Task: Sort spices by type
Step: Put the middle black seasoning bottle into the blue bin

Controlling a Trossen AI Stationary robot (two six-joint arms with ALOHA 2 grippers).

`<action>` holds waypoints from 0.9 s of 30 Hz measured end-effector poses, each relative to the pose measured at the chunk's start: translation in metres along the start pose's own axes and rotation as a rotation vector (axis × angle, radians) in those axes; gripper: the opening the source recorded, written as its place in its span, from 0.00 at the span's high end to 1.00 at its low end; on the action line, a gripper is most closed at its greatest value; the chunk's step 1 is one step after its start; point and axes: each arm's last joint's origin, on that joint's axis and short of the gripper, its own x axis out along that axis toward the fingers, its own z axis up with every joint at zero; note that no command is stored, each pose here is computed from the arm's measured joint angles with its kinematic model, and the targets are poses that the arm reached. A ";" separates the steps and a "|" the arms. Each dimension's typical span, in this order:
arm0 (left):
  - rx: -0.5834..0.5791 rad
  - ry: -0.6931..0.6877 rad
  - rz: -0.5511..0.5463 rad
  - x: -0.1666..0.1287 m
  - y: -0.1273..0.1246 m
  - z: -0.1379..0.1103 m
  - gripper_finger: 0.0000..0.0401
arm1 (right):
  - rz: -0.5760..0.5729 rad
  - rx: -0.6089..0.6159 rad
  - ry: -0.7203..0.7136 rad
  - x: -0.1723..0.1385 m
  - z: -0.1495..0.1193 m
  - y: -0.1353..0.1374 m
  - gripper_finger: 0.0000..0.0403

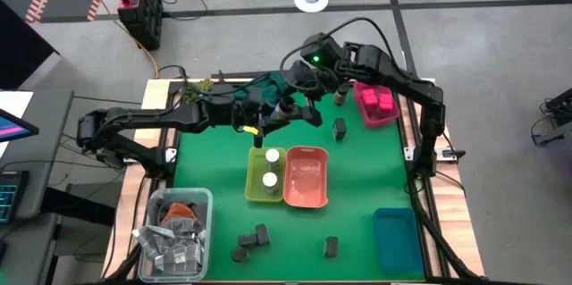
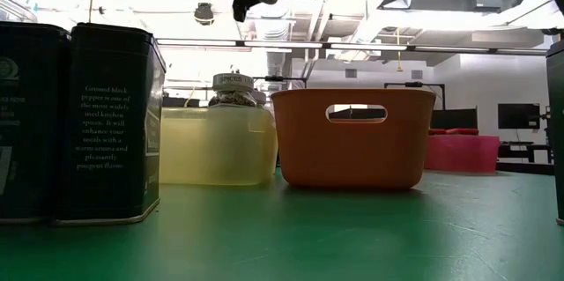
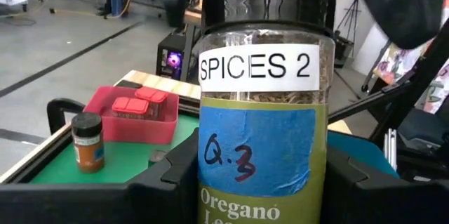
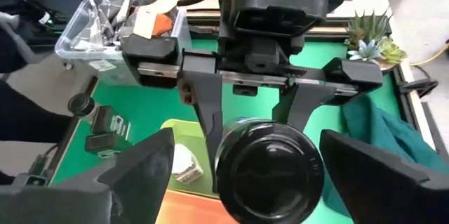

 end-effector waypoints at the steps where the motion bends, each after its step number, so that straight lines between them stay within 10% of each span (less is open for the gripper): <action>1: 0.001 -0.005 -0.001 0.000 0.000 0.000 0.57 | -0.003 -0.003 -0.003 0.000 0.000 0.000 0.06; 17: -0.001 -0.057 -0.016 0.000 -0.001 0.006 0.56 | -0.016 -0.008 -0.017 0.000 0.002 -0.002 0.43; 27: -0.007 -0.049 -0.012 0.000 -0.001 0.005 0.28 | -0.015 0.024 0.031 -0.002 -0.004 -0.004 0.44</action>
